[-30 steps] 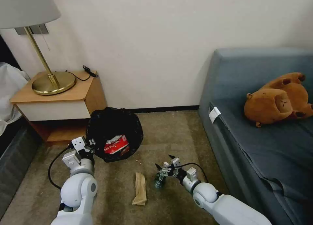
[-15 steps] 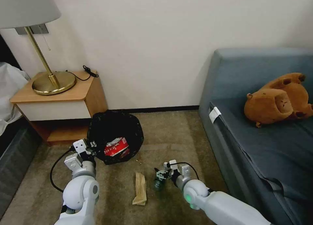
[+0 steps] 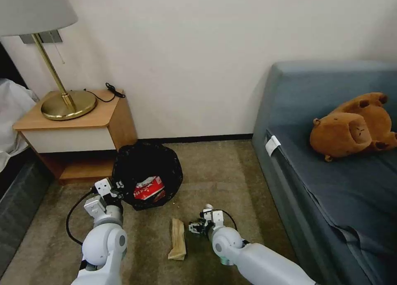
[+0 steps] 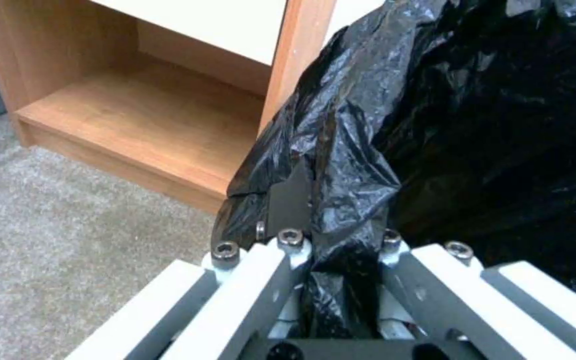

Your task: Pick up the trash bin, then pick up the garbage on the floor and place it into the trash bin.

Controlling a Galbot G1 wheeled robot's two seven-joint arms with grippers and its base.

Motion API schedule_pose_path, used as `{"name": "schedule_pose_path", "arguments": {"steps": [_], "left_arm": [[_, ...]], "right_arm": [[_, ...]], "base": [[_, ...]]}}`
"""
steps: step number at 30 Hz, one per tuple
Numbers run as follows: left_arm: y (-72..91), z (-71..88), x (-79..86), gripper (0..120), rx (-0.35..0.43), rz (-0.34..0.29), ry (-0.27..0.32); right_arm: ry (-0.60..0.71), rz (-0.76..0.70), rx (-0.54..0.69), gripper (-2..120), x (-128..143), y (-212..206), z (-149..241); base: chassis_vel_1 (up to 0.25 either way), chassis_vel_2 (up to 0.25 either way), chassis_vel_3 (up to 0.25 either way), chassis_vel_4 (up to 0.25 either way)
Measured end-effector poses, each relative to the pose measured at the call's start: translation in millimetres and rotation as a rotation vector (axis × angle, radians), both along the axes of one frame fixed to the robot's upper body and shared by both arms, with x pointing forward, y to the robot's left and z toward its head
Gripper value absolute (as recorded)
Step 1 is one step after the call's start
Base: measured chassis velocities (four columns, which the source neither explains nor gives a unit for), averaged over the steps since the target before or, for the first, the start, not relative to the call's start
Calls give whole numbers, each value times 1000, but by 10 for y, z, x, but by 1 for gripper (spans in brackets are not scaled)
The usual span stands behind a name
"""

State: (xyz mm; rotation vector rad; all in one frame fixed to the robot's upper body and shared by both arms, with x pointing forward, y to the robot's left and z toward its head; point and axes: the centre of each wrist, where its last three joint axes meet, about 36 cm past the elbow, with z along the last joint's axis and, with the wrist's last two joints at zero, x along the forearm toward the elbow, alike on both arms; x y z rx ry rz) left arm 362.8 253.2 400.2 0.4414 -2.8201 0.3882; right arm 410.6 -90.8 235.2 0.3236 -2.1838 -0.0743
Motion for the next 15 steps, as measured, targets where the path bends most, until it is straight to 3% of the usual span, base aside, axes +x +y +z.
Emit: {"name": "schedule_pose_path", "arguments": {"steps": [15], "left_arm": [[-21,-4,-39,3,9,2,5]], "right_arm": [[-79,40,-17,100,75,15,-203]], "base": [[0,0,0,0]]}}
